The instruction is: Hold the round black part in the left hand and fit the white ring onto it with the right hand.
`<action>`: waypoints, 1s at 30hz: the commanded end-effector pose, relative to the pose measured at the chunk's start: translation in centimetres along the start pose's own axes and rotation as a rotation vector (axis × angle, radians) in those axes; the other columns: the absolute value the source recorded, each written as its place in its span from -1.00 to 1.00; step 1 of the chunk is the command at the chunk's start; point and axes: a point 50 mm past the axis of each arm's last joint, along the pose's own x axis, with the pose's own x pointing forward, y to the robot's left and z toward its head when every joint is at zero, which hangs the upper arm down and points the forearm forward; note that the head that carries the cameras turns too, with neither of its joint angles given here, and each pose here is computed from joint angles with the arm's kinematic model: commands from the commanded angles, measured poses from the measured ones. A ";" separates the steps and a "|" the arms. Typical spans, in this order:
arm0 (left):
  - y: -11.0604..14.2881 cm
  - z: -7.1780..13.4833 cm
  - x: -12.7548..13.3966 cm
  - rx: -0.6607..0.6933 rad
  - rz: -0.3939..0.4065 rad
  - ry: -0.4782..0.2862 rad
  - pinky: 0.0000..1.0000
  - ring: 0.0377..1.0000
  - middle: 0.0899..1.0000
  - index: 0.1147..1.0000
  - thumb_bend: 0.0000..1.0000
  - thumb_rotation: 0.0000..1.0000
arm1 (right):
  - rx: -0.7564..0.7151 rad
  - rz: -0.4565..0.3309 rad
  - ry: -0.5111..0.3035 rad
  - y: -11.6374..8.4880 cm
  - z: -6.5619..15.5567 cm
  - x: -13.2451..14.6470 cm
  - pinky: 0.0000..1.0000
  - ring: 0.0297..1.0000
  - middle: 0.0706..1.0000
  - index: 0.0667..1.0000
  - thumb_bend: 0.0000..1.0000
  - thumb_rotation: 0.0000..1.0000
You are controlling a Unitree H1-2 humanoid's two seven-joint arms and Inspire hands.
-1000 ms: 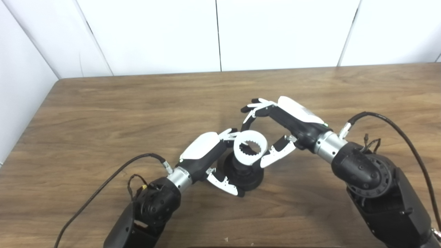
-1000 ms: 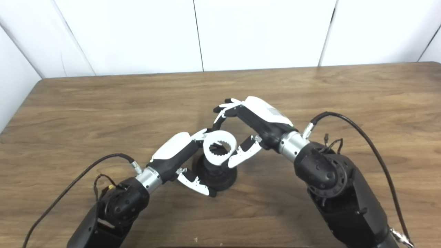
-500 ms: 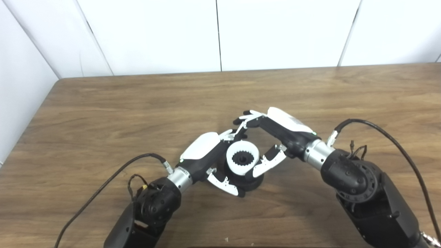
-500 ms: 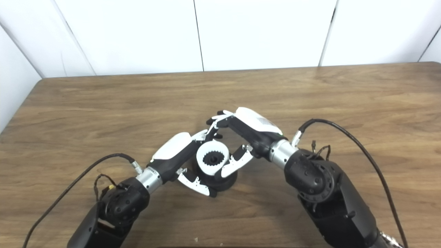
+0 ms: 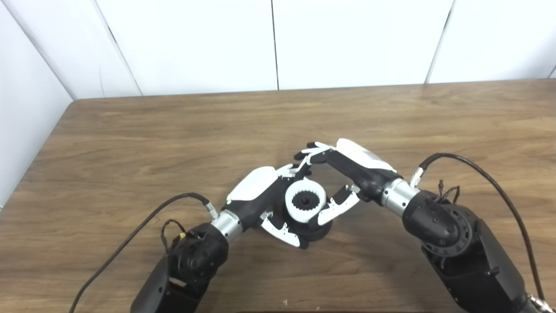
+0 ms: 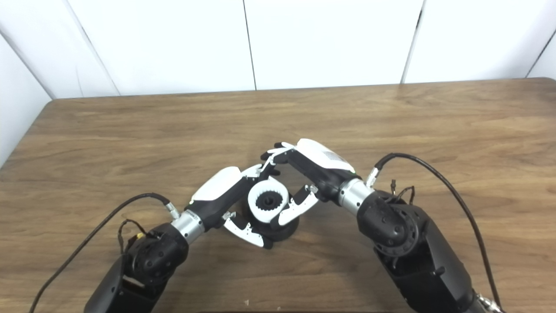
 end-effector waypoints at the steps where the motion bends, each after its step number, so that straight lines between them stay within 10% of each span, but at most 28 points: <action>1: 1.1 0.5 0.1 0.029 0.015 -0.016 0.70 0.94 0.80 0.16 0.67 -0.65 | -0.024 -0.045 -0.056 -1.0 0.9 0.2 0.99 0.95 0.70 -0.10 0.05 -0.70; 14: 1.3 0.4 0.0 0.025 0.023 -0.018 0.69 0.94 0.79 0.13 0.70 -0.65 | -0.055 -0.028 -0.027 -0.6 0.0 0.1 0.95 0.93 0.70 -0.09 0.05 -0.69; 16: 1.3 0.4 0.0 0.027 0.022 -0.017 0.69 0.94 0.79 0.13 0.70 -0.63 | -0.058 -0.025 -0.022 -0.5 -0.2 0.2 0.92 0.92 0.70 0.08 0.64 -0.51; 19: 1.4 0.3 -0.1 0.022 0.021 -0.020 0.69 0.95 0.79 0.13 0.69 -0.64 | -0.059 -0.017 -0.015 -0.4 -0.4 0.2 0.89 0.92 0.70 0.20 0.95 -0.39; 30: 1.5 0.2 -0.2 0.023 0.021 -0.014 0.68 0.95 0.80 0.15 0.69 -0.62 | -0.026 0.021 -0.004 -0.1 -1.1 0.1 0.97 1.00 0.83 0.57 1.00 -0.30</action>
